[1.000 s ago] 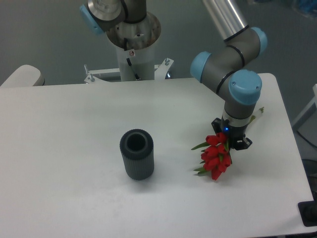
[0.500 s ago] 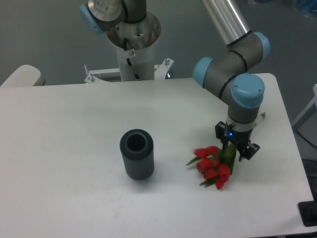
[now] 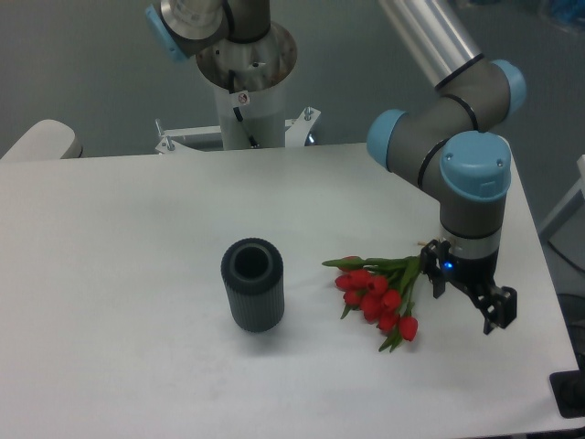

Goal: Place the flowers on the table

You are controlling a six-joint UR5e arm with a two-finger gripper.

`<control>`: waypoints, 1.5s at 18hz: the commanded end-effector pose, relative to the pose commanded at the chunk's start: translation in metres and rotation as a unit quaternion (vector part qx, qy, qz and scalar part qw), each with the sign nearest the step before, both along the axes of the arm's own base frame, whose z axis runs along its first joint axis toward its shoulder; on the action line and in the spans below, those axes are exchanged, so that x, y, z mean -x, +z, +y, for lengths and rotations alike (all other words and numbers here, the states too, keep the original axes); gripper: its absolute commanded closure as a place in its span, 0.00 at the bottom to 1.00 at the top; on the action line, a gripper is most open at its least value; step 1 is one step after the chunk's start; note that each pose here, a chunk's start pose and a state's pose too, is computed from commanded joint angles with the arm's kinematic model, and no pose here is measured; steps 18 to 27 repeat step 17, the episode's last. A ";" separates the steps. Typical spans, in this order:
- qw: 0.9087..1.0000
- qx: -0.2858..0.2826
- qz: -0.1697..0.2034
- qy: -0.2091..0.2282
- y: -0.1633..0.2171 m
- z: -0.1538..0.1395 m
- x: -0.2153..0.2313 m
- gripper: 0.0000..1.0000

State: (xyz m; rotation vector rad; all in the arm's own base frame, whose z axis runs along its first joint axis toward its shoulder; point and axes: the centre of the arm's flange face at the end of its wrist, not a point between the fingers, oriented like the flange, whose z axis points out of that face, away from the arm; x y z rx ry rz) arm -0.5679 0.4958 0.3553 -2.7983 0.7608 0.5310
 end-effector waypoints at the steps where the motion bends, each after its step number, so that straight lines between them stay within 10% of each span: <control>1: 1.000 -0.005 -0.005 -0.004 0.005 0.004 0.002 0.01; 27: 0.999 -0.007 -0.007 -0.043 0.043 0.055 -0.007 0.01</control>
